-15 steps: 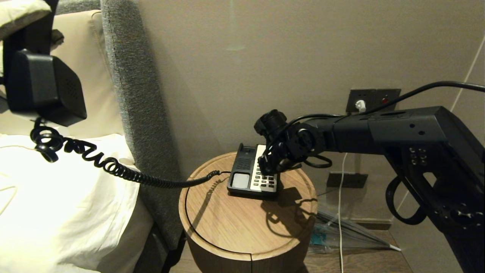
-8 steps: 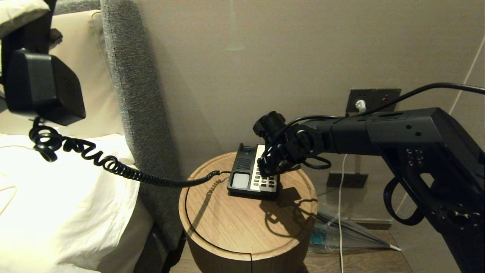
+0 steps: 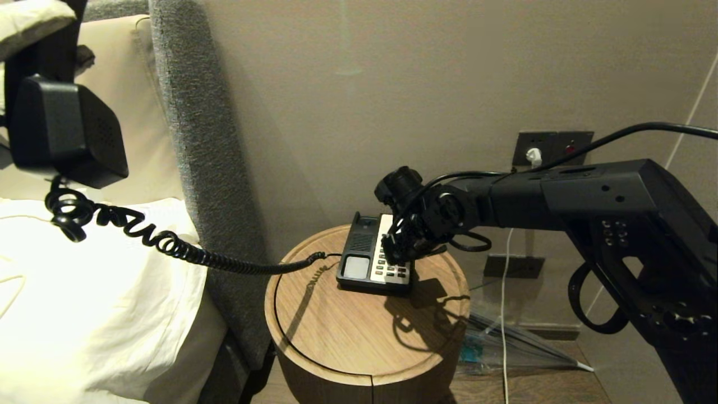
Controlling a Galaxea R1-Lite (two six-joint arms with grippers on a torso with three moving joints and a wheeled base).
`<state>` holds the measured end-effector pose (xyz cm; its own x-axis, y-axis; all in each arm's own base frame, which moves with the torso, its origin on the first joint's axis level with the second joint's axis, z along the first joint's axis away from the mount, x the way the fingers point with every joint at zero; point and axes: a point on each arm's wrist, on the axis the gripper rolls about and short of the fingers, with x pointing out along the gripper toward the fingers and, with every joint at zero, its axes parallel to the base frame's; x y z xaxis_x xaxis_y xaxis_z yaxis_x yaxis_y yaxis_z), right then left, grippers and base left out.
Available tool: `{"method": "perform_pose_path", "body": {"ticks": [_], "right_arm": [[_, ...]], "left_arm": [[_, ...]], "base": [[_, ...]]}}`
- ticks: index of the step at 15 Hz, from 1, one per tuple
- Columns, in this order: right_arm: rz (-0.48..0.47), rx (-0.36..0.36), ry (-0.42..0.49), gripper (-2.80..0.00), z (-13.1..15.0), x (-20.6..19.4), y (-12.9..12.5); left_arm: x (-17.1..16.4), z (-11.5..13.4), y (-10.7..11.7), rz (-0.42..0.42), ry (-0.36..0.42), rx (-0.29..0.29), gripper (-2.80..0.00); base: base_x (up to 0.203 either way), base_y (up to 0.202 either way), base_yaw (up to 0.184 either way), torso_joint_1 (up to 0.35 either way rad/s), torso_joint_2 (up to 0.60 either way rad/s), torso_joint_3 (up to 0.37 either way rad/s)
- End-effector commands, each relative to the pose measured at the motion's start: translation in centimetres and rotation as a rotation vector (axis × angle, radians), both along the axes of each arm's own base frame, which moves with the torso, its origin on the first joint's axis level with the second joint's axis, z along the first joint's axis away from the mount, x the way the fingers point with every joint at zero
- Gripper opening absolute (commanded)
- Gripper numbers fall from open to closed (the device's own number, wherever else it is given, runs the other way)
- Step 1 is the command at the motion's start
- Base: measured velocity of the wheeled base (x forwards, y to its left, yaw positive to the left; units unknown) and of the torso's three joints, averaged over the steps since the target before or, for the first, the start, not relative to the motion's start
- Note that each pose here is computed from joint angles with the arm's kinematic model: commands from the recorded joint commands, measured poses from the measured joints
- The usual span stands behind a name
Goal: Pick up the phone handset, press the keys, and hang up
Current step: Dial the number
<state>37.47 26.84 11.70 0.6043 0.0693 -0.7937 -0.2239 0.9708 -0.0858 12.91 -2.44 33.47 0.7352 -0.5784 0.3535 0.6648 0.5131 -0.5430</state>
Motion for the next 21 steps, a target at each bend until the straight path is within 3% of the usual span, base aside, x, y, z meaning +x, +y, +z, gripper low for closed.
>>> {"method": "perform_pose_path", "body": {"ticks": [1,14,21], "right_arm": [[-0.003,-0.004,0.006,-2.8,0.1,-0.1,-0.1],[-0.005,-0.017,0.026,-2.8,-1.5,0.3,0.2],[0.009,0.004,-0.008,-2.8,1.0,-0.6,0.1]], "left_arm": [[0.0,0.0,0.0,-0.006,-0.001,-0.003,-2.8],[0.1,-0.4,0.0,-0.006,0.014,-0.002,-2.8],[0.1,-0.5,0.0,-0.008,0.017,-0.002,-2.8]], "base": [[0.0,0.0,0.0,0.0,0.0,0.0],[0.0,0.0,0.0,0.0,0.0,0.0],[0.0,0.0,0.0,0.0,0.0,0.0]]}}
